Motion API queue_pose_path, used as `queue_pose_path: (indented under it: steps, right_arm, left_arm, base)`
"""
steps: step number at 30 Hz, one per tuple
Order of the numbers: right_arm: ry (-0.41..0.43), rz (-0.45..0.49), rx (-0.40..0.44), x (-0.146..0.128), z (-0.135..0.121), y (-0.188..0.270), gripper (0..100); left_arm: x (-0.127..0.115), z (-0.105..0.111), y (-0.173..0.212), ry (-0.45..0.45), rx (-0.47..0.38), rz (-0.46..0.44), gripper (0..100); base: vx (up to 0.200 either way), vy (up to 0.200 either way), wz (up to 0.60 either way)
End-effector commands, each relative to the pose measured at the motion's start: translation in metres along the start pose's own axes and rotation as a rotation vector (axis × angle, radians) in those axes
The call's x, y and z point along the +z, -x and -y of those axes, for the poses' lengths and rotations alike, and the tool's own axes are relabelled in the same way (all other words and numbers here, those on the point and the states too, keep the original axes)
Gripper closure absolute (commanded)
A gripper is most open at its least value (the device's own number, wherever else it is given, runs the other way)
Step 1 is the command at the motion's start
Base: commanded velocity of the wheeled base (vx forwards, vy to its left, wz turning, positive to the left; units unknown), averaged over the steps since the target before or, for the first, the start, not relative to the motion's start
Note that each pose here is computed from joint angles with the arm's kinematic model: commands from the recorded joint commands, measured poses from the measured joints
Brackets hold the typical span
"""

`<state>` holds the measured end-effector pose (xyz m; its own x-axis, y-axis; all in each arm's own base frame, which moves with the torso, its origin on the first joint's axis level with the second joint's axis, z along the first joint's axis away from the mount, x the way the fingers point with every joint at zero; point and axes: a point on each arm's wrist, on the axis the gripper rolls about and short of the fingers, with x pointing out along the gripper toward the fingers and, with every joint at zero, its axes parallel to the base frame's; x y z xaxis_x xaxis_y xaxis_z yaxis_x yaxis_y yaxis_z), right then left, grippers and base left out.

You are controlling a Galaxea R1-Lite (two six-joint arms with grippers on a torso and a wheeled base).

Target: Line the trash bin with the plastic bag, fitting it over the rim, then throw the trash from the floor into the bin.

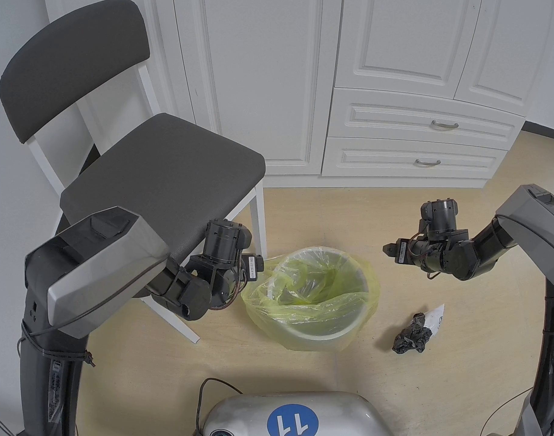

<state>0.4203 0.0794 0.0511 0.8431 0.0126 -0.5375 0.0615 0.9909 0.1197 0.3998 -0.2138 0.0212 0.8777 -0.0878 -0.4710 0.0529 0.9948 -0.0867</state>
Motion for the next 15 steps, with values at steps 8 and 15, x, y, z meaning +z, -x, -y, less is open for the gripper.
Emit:
queue_pose_path:
  steps: [8, 15]
  right_arm:
    - [0.036, -0.017, 0.060, -0.008, -0.027, 0.024, 0]
    - [0.068, -0.032, 0.103, -0.018, -0.051, 0.030, 0]
  left_arm:
    - [0.007, 0.004, 0.026, -0.032, -0.046, 0.025, 0]
    - [0.003, 0.005, 0.037, -0.040, -0.057, 0.017, 0]
  base:
    - [0.000, 0.000, 0.00]
    - [0.000, 0.000, 0.00]
